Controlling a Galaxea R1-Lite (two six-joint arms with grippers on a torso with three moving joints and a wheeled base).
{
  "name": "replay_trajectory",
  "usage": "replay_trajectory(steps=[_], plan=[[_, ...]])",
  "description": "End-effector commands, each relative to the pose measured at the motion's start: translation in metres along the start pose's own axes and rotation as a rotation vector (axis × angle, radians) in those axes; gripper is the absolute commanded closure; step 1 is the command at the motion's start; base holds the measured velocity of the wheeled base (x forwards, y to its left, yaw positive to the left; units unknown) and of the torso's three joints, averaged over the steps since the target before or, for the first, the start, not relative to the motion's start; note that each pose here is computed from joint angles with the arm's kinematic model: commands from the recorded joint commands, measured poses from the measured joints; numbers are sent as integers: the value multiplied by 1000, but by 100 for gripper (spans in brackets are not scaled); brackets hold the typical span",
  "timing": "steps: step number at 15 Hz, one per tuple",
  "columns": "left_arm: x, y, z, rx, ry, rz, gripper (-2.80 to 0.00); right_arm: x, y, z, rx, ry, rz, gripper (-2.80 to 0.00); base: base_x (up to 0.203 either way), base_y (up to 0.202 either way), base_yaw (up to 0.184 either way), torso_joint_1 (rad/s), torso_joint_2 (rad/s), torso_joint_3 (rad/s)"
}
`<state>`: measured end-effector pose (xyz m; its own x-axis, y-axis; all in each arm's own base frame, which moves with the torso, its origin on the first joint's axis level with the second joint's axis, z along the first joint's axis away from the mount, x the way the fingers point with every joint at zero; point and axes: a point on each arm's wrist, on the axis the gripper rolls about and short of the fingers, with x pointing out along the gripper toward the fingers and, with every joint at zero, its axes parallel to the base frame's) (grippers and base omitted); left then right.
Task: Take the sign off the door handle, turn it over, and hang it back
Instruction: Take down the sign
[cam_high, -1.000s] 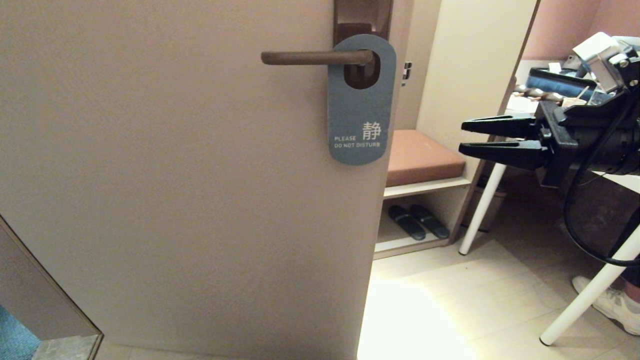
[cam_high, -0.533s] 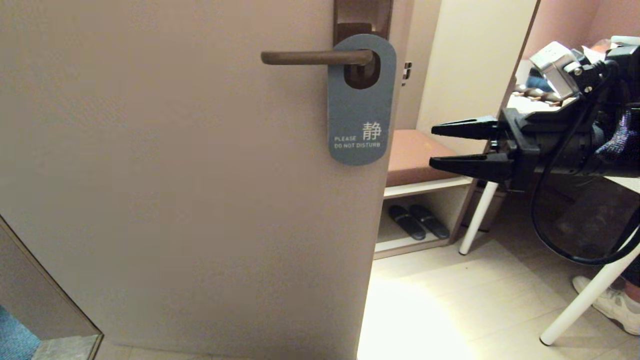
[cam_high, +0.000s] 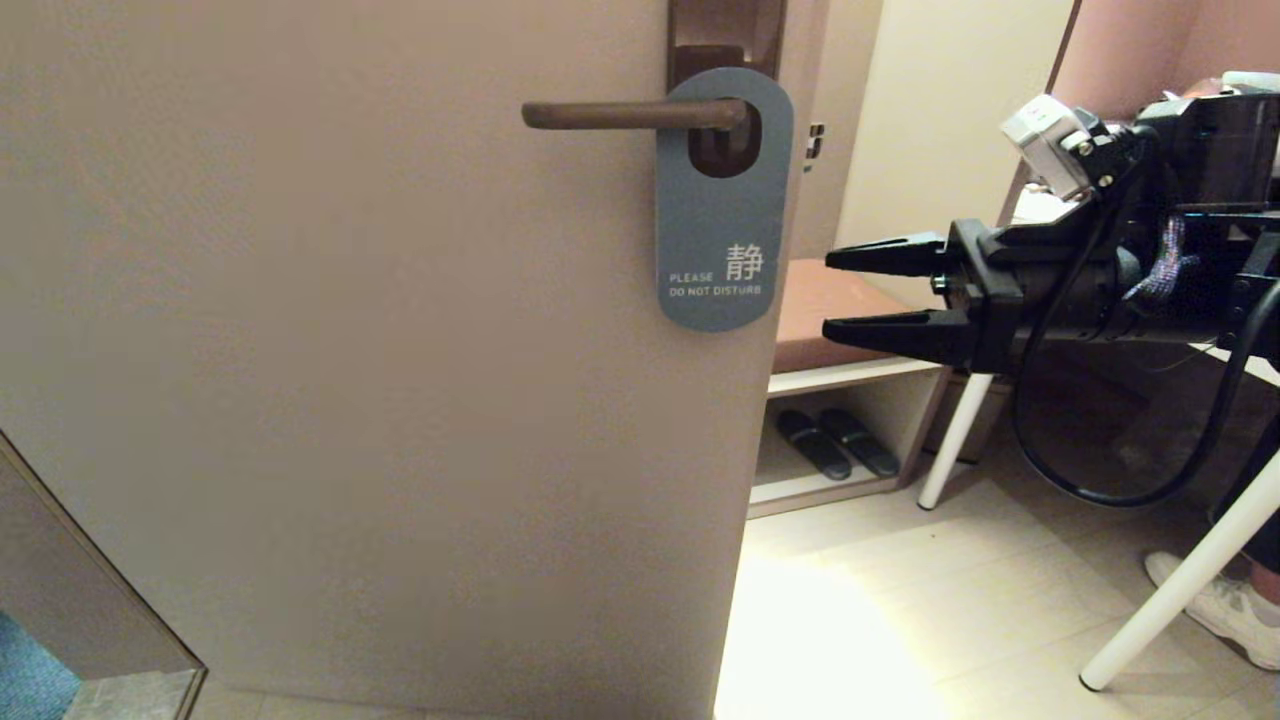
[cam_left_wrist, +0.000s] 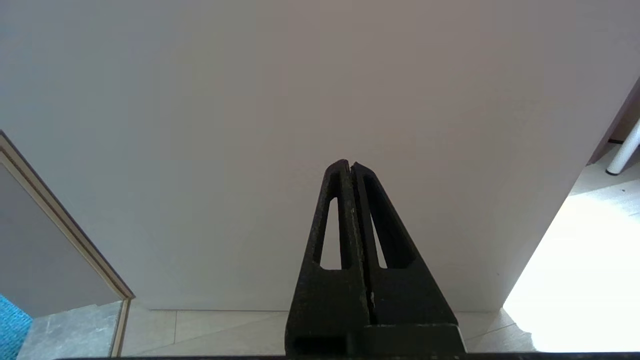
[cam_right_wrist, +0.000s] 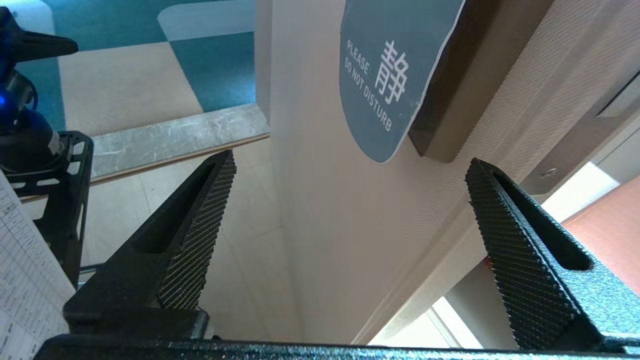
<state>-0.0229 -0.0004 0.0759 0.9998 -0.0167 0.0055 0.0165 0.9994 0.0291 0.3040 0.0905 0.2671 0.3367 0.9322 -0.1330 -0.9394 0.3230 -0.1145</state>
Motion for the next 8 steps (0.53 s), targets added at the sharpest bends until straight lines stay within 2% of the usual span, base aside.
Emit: replay_trajectory(steps=[1, 8], plan=[[0, 0, 0, 0, 1, 0, 0, 3, -2, -3, 5, 2, 9, -280, 0, 0, 0, 0, 0, 0], [0, 0, 0, 0, 1, 0, 0, 16, -4, 2, -12, -10, 38, -280, 0, 0, 0, 0, 0, 0]])
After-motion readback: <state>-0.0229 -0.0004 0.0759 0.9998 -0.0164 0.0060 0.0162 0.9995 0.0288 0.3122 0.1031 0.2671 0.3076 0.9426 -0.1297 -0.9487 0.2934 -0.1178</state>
